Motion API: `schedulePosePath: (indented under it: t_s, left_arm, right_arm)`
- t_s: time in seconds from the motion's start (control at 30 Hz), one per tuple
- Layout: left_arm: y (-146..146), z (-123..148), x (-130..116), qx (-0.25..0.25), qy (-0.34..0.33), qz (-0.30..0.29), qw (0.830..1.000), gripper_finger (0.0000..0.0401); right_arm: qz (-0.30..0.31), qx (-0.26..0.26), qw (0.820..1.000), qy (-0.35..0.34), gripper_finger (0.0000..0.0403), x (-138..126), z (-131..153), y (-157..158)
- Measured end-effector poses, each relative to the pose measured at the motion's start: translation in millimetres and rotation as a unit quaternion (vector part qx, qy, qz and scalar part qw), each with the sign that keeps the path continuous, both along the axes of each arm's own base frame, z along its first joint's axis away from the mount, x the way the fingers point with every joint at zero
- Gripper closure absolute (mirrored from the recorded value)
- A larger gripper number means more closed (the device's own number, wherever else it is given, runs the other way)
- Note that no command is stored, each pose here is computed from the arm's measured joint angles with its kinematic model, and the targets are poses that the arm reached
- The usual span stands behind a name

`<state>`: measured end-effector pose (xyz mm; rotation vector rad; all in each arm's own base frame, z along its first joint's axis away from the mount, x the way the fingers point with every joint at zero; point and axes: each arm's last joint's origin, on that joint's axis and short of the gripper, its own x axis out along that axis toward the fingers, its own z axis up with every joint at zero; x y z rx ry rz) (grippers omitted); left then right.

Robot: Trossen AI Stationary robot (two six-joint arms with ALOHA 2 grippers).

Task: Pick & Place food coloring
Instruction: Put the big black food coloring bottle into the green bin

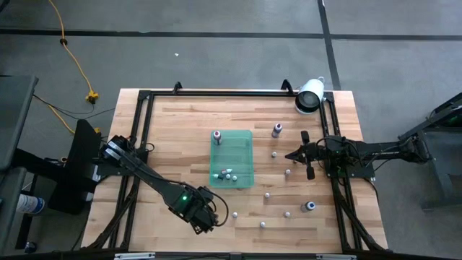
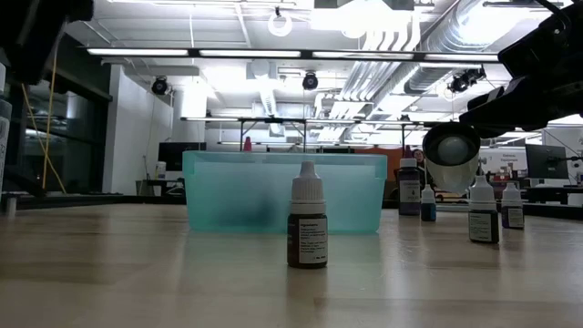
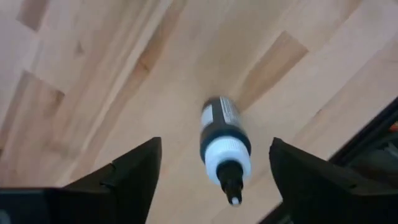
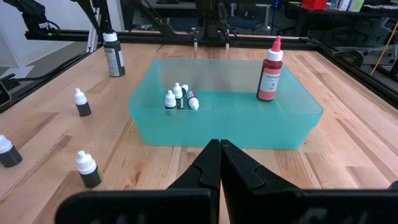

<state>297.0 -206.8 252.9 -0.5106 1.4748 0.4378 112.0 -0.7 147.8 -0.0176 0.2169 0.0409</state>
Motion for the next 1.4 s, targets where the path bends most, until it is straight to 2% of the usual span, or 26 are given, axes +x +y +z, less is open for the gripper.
schedulePosePath:
  t_s: [0.17,0.37,0.73,0.9,1.4]
  left_arm:
    - [-1,-2,-1,-0.022,0.019,0.009,1.0,0.0107]
    - [-2,-19,-2,-0.041,0.024,0.009,0.999,0.0117]
    - [-1,-32,-4,-0.039,0.029,0.006,0.999,0.0127]
    - [-3,-39,-2,-0.065,0.02,0.004,0.998,0.0154]
    - [-3,-39,-2,-0.067,0.023,0.004,0.997,0.0276]
  right_arm:
    - [0.0,0.0,1.0,0.0,0.0402,0,0,0]
    - [0.0,0.0,1.0,0.0,0.0402,0,0,0]
    - [0.0,0.0,1.0,0.0,0.0402,0,0,0]
    - [0.0,0.0,1.0,0.0,0.0402,0,0,0]
    - [0.0,0.0,1.0,0.0,0.0402,0,0,0]
